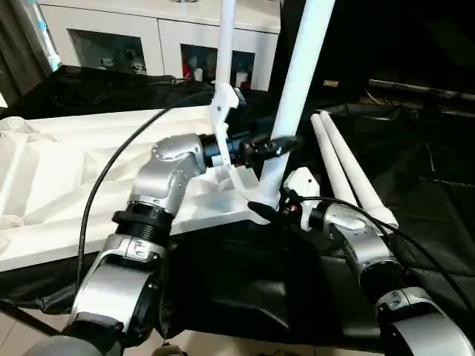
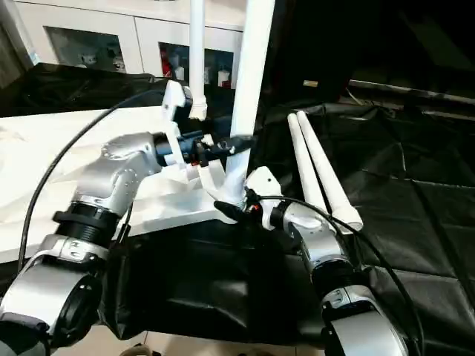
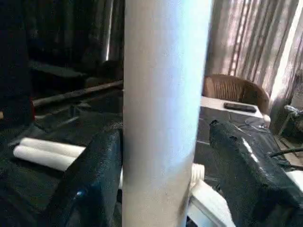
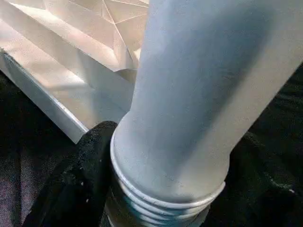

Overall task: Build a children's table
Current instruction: Insert table leg to table base

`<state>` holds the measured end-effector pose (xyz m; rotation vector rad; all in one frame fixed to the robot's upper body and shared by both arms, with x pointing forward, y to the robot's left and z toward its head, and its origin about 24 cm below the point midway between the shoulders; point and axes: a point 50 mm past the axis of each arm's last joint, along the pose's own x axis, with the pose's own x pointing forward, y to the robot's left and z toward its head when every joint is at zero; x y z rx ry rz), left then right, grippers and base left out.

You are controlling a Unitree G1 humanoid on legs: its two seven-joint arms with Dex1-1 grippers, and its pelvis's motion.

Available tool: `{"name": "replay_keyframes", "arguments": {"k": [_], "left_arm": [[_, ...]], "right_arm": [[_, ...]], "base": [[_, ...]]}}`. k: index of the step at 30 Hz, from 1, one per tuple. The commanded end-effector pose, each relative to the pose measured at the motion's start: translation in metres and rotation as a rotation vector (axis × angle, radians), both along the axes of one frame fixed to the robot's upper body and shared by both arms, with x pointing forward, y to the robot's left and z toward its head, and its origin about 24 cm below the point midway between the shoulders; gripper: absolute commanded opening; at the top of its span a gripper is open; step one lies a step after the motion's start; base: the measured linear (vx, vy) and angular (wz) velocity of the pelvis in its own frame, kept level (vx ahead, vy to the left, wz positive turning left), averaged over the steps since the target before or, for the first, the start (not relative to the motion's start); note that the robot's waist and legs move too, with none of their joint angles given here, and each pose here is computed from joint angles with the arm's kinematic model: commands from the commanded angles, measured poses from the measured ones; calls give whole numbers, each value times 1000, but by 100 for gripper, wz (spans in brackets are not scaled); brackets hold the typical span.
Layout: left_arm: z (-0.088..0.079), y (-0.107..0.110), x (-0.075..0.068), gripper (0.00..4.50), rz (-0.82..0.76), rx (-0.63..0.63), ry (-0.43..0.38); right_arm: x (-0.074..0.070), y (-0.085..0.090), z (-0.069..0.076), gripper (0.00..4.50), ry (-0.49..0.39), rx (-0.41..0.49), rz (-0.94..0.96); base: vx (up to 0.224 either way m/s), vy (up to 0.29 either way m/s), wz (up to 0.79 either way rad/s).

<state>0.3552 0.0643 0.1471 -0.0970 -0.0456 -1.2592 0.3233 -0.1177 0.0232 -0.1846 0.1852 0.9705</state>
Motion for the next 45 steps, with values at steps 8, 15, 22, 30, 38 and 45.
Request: {"name": "replay_keyframes", "arguments": {"k": [8,15,22,30,38,45], "left_arm": [[9,-13,0,209,-44,-11,1],[6,-14,0,186,-46,6,5],[5,-16,-1,186,-56,17,9],[2,-18,-2,185,-71,46,8],[0,-19,-2,184,-77,68,4],[1,-18,-1,184,-75,67,3]], "right_arm": [[-10,-5,-23,288,105,-68,-4],[-10,-6,-23,288,97,-73,-11],[-8,-7,-22,288,84,-87,-47],[-4,-10,-13,400,103,6,-56],[-2,-18,6,450,51,68,-44],[0,-26,25,450,-4,95,-17]], "base": [[0,0,0],[0,0,0],[0,0,0],[0,0,0],[0,0,0],[0,0,0]]}}
